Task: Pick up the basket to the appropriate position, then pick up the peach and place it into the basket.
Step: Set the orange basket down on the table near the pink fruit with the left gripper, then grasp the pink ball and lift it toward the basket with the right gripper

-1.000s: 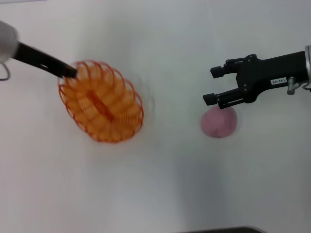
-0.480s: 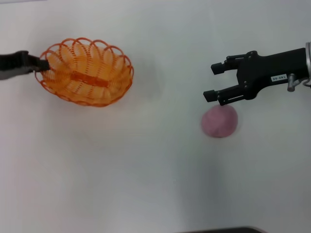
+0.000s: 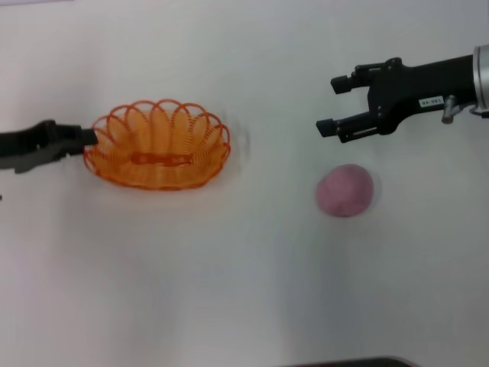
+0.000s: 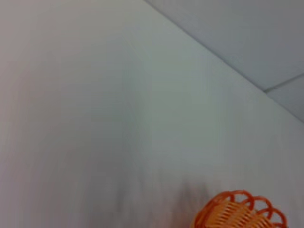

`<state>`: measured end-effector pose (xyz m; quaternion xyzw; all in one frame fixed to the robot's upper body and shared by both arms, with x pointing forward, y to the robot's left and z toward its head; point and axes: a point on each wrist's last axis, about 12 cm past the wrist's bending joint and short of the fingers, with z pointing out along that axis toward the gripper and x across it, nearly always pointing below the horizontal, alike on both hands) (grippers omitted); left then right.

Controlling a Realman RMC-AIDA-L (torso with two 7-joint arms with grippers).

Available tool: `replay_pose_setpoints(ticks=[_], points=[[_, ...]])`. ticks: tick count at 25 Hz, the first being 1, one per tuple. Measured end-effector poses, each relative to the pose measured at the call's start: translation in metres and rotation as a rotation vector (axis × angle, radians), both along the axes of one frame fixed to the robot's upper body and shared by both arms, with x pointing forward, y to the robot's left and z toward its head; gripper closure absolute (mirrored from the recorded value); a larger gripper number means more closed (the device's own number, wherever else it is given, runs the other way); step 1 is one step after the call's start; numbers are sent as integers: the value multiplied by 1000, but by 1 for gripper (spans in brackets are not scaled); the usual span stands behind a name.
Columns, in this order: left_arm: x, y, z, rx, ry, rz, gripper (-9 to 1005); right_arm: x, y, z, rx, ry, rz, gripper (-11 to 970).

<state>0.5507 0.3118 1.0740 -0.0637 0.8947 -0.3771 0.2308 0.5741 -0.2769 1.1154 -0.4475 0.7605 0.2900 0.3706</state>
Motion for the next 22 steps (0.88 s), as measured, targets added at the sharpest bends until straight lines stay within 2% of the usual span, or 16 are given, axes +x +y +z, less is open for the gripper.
replay_pose_setpoints(ticks=[2,7,11,14,18,22], points=[[-5,1,-2,-11,13,-8,824,3,2,2,-2,-9,0,74],[-14,6,-2,-20,28,-17,595,9,3,7,-1,-20,-6,74],[-16,15,3,26,-23,-41,406,14,3,11,13,-15,-42,74],[-17,28,12,123,-149,-92,315,17,4,13,25,7,-75,74],[-29,32,17,217,-366,-268,226,25,9,24,61,88,-126,74],[-44,29,19,230,-520,-452,230,27,16,41,45,189,-103,74]])
